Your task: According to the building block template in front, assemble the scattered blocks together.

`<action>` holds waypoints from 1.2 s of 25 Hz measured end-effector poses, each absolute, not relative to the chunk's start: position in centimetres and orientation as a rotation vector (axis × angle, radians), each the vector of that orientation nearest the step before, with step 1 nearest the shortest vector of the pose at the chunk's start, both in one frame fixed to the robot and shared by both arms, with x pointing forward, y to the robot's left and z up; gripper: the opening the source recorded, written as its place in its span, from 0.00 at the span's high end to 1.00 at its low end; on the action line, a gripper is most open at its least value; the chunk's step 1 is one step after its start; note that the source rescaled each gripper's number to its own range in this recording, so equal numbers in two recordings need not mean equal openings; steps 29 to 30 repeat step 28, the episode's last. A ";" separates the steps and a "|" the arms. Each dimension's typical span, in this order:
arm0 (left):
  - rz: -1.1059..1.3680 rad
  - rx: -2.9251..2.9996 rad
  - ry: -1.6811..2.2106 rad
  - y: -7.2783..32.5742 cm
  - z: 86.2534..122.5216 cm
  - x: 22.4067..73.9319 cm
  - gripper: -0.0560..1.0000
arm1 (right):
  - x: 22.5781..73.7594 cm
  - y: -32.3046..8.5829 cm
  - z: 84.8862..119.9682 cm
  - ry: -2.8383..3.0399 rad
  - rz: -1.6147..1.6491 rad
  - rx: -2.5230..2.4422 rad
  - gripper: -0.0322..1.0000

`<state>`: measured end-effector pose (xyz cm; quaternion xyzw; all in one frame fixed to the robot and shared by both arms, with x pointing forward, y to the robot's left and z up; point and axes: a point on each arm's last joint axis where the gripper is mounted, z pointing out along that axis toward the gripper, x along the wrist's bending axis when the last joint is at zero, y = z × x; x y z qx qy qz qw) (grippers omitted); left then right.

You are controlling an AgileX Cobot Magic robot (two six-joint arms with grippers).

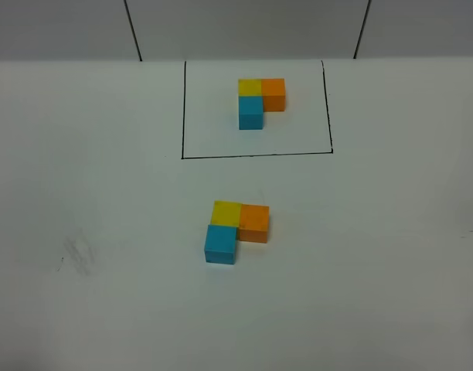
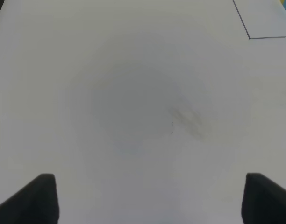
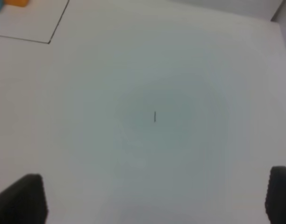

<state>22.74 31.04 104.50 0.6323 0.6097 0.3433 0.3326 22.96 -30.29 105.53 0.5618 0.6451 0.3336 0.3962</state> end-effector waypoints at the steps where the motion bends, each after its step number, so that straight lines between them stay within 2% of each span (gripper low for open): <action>1: 0.897 1.652 1.593 31.0 104.5 22.7 0.31 | 23.0 -30.2 105.4 1.639 0.854 1.432 0.10; 8: 0.896 1.650 1.594 31.0 104.5 22.7 0.31 | 23.2 -30.3 105.2 1.596 0.872 1.476 0.18; 28: 0.896 1.650 1.594 31.0 104.5 22.7 0.31 | 23.2 -30.5 105.2 1.559 0.873 1.504 0.67; 30: 0.896 1.650 1.594 31.0 104.5 22.7 0.31 | 23.2 -30.5 105.2 1.559 0.873 1.504 0.67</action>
